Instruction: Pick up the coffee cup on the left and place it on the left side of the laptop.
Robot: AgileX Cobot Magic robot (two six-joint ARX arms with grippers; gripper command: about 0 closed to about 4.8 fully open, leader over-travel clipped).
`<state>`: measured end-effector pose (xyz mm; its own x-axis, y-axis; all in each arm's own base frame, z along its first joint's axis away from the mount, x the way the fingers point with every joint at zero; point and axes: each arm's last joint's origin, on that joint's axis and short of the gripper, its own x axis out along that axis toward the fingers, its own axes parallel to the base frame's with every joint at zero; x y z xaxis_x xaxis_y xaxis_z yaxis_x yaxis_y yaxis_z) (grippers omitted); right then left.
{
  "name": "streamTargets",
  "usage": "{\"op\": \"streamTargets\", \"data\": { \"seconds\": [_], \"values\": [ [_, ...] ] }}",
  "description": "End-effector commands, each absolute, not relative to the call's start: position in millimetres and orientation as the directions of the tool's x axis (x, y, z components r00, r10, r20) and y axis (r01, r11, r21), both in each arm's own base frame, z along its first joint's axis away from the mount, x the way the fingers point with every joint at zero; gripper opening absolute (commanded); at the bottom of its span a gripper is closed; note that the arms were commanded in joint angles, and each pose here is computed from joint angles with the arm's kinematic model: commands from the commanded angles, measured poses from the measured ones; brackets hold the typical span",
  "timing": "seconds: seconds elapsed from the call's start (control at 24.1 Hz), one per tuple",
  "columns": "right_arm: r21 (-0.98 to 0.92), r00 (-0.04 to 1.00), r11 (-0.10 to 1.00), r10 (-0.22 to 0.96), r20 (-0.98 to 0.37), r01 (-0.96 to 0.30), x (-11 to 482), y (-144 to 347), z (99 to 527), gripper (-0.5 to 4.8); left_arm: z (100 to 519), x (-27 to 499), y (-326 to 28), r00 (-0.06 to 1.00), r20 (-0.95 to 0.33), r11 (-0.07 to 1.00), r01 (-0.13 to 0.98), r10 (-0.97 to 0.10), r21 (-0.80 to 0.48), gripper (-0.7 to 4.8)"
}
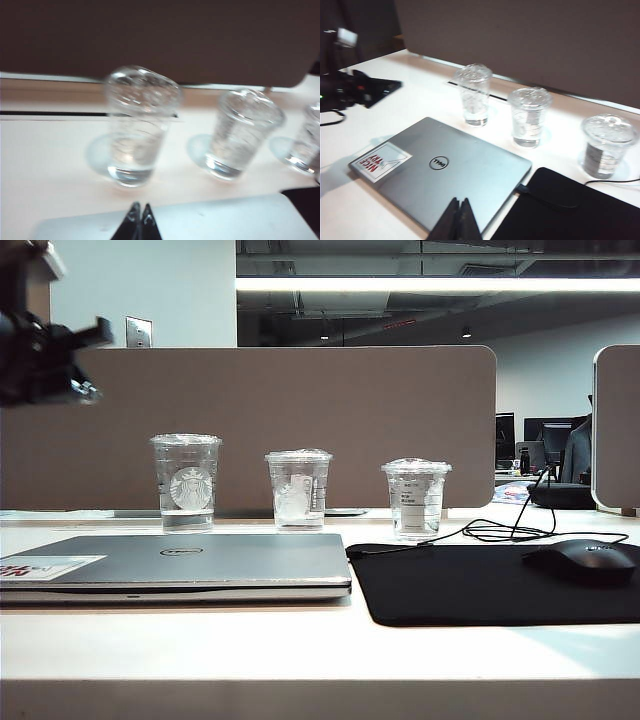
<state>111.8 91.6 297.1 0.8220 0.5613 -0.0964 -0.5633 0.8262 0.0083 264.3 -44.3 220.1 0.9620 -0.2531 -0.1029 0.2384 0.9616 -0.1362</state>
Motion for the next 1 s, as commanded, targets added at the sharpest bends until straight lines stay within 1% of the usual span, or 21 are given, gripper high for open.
{"op": "streamTargets", "data": {
  "seconds": [0.04, 0.17, 0.21, 0.25, 0.33, 0.37, 0.54, 0.75, 1.0],
  "values": [
    [0.014, 0.824, 0.827, 0.561, -0.080, -0.562, 113.3, 92.8, 299.6, -0.03, 211.9, 274.5, -57.2, 0.955, -0.096, 0.954, 0.266, -0.281, -0.139, -0.06],
    [0.014, 0.826, 0.829, 0.558, -0.080, -0.559, 114.0, 93.0, 299.5, -0.03, 204.4, 284.0, -68.1, 0.955, -0.130, 0.959, 0.250, -0.267, -0.133, 0.00],
    [0.014, 0.826, 0.829, 0.558, -0.080, -0.559, 114.0, 93.0, 299.5, -0.03, 202.8, 287.1, -70.0, 0.957, -0.136, 0.962, 0.238, -0.255, -0.131, 0.24],
    [0.014, 0.826, 0.829, 0.558, -0.080, -0.559, 114.0, 93.1, 299.5, -0.03, 201.5, 290.4, -71.4, 0.958, -0.142, 0.964, 0.231, -0.249, -0.131, 0.72],
    [0.013, 0.824, 0.827, 0.561, -0.082, -0.562, 114.0, 93.4, 299.2, -0.03, 199.1, 299.2, -74.1, 0.956, -0.152, 0.964, 0.229, -0.249, -0.137, 2.67],
    [0.014, 0.824, 0.828, 0.560, -0.082, -0.561, 113.9, 93.3, 299.3, -0.03, 196.7, 307.7, -77.0, 0.956, -0.160, 0.963, 0.221, -0.245, -0.156, 4.79],
    [0.014, 0.824, 0.827, 0.561, -0.083, -0.562, 113.9, 93.4, 299.2, -0.03, 190.1, 324.4, -80.2, 0.961, -0.178, 0.966, 0.178, -0.211, -0.189, 4.79],
    [0.010, 0.818, 0.825, 0.562, -0.120, -0.566, 113.5, 93.2, 295.6, -0.03, 183.3, 343.6, -84.5, 0.971, -0.168, 0.973, 0.140, -0.171, -0.183, 4.79],
    [0.011, 0.793, 0.806, 0.585, -0.169, -0.592, 112.4, 93.6, 290.8, -0.03, 179.9, 372.2, -91.6, 0.974, -0.150, 0.973, 0.139, -0.167, -0.184, 4.79]
  ]
}}
